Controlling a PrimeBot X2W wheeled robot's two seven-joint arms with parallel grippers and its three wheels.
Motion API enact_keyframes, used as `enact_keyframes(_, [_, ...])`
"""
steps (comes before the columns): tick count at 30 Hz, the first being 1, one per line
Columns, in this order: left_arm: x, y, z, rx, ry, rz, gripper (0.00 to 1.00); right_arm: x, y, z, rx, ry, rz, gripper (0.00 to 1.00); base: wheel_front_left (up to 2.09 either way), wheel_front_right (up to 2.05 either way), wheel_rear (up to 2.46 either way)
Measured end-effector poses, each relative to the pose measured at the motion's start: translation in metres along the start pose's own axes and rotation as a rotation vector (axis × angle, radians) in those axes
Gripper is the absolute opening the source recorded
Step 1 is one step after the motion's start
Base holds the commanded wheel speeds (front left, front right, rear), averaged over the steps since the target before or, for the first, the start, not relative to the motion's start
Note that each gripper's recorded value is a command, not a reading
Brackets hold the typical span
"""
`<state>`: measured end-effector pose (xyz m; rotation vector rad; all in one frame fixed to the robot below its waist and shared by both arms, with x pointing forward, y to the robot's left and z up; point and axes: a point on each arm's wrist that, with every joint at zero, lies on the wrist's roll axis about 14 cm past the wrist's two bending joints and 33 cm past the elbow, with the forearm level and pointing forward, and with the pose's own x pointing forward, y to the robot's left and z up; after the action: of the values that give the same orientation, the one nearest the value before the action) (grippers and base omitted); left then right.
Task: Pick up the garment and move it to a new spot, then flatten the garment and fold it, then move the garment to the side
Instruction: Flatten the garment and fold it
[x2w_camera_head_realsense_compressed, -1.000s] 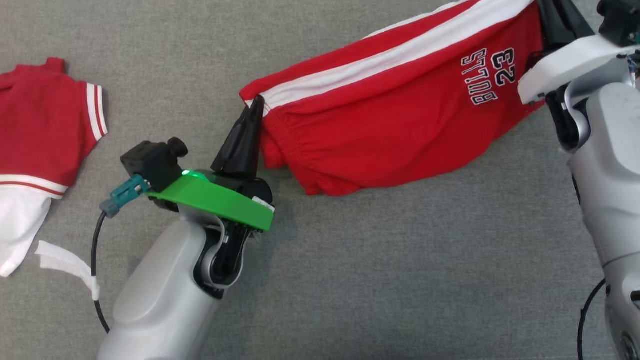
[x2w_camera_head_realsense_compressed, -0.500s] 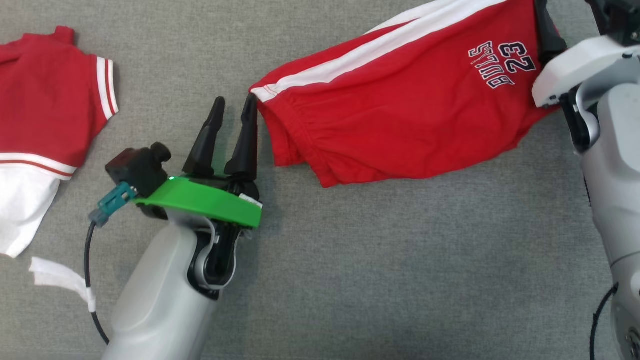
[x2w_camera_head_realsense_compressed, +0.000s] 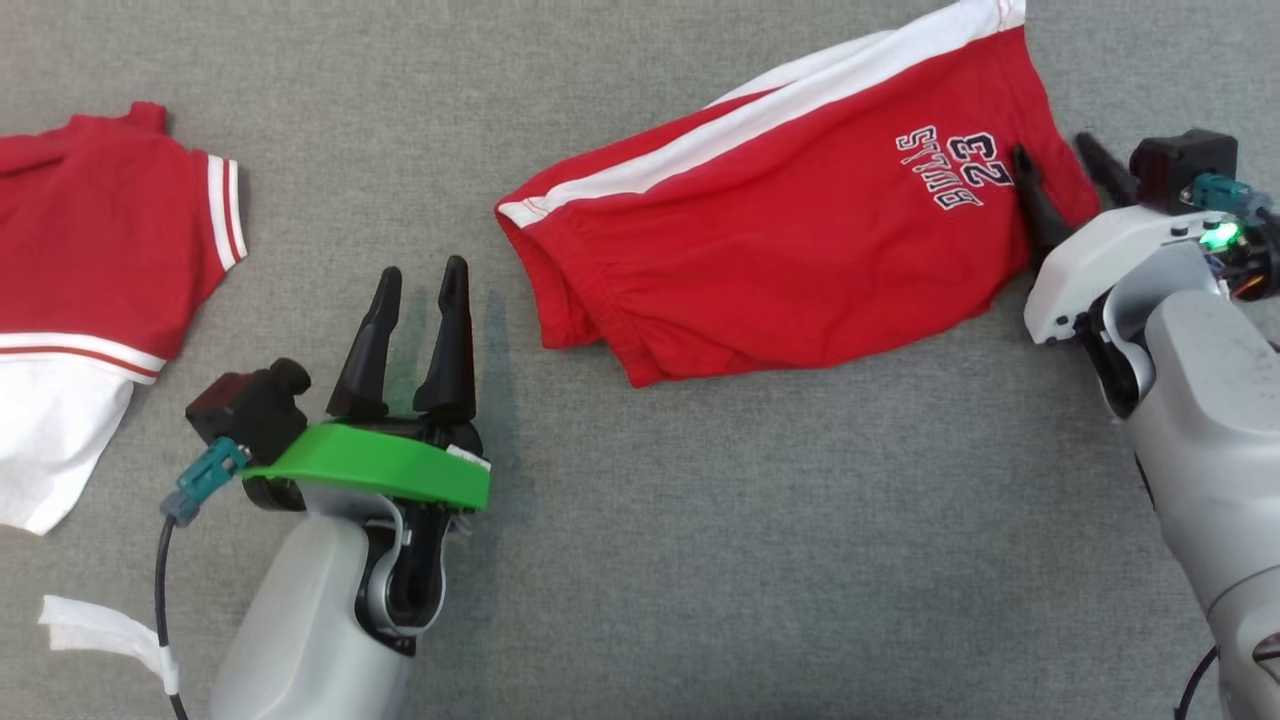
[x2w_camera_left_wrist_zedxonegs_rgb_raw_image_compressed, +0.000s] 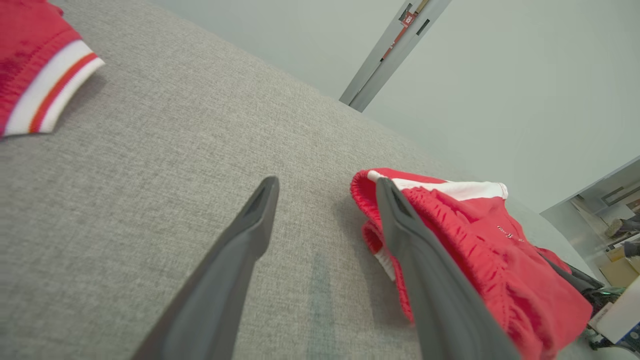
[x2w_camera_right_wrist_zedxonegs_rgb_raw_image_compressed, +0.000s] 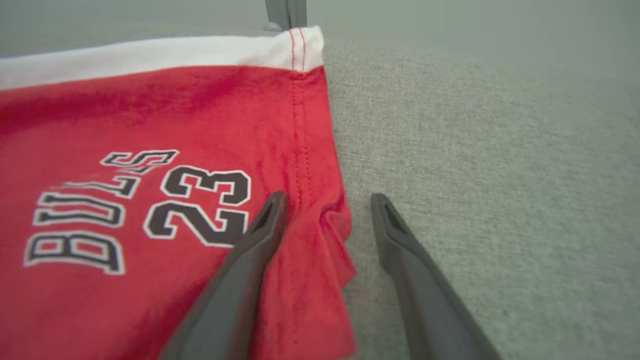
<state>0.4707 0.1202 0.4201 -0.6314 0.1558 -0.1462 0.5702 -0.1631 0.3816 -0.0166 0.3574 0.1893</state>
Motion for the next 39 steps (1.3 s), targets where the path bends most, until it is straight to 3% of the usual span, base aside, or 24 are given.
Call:
enact_keyframes(9, [-0.027, -0.002, 0.001, 0.027, 0.005, 0.022, 1.00, -0.044, -0.025, -0.009, 0.141, -0.021, -0.095, 0.00, 0.00, 0.00, 0.00])
enact_keyframes(23, [-0.086, -0.026, -0.010, 0.030, 0.025, 0.002, 1.00, -0.161, -0.077, -0.036, 0.273, -0.073, -0.277, 0.00, 0.00, 0.00, 0.00])
enact_keyframes(27, [-0.093, -0.035, -0.010, 0.029, 0.021, -0.017, 1.00, -0.172, -0.080, -0.002, 0.277, -0.195, -0.277, 0.00, 0.00, 0.00, 0.00])
enact_keyframes(33, [-0.101, -0.039, -0.010, 0.033, 0.015, -0.027, 1.00, -0.160, -0.020, 0.066, 0.261, -0.377, -0.103, 0.00, 0.00, 0.00, 0.00])
enact_keyframes(39, [-0.106, -0.033, -0.007, 0.035, 0.005, -0.005, 1.00, -0.137, 0.079, 0.101, 0.264, -0.417, 0.133, 0.00, 0.00, 0.00, 0.00])
